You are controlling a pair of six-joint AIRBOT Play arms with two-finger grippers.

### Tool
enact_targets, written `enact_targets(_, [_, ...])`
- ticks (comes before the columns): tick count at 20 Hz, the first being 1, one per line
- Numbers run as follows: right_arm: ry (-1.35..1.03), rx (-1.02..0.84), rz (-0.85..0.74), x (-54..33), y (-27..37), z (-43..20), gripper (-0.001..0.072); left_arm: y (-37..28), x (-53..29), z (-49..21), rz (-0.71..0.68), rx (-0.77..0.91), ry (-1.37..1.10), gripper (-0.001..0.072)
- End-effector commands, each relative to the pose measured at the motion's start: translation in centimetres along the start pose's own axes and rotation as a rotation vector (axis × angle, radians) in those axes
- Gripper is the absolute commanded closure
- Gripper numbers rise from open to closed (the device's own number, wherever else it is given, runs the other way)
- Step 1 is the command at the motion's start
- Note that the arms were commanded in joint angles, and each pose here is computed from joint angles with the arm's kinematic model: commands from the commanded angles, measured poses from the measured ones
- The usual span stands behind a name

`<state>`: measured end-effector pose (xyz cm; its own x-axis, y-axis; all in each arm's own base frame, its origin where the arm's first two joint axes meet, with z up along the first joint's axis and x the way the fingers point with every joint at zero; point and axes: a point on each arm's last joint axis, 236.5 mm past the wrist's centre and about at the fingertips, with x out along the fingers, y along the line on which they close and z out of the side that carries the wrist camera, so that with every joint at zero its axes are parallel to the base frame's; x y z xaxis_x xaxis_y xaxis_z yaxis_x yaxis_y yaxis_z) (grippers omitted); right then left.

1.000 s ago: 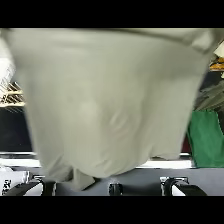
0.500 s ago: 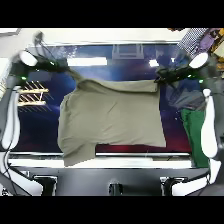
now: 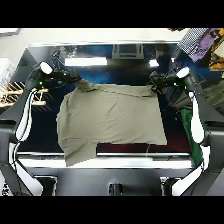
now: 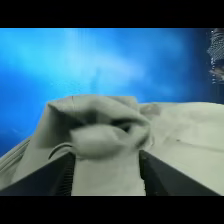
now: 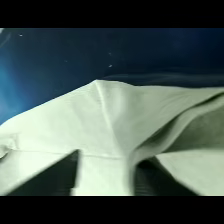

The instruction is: Fold the clothes and pants, and hang the long-sleeved shirts on hangers.

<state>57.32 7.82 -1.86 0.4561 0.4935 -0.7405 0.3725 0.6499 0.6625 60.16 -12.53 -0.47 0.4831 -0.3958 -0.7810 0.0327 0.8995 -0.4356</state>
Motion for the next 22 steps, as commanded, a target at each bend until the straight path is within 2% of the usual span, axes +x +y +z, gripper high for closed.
enact_targets(1, [0.034,-0.069,0.018,-4.1,0.0,0.1,0.0188,1.7,-3.8,-1.0,0.007,-0.011,0.108,0.0246])
enact_targets(4, [0.089,-0.185,-0.03,-11.8,-2.8,-0.4,0.0186,4.6,-9.8,-2.2,0.018,0.059,0.19,0.0247])
enact_targets(6, [0.156,-0.24,-0.059,-16.1,-5.0,-2.0,0.0188,5.5,-13.2,-1.6,-0.046,-0.041,0.148,0.0247])
enact_targets(9, [0.231,-0.217,-0.086,-20.2,-8.7,-5.7,0.0189,8.6,-16.8,-4.1,-0.024,-0.128,0.155,0.0247])
enact_targets(16, [0.321,-0.002,-0.163,-19.6,-18.8,-16.3,0.019,12.0,-19.0,-13.7,0.021,-0.336,0.198,0.0252])
enact_targets(22, [0.421,0.028,-0.147,-16.2,-21.9,-21.8,0.0191,12.3,-17.9,-16.3,0.021,-0.355,0.233,0.0252])
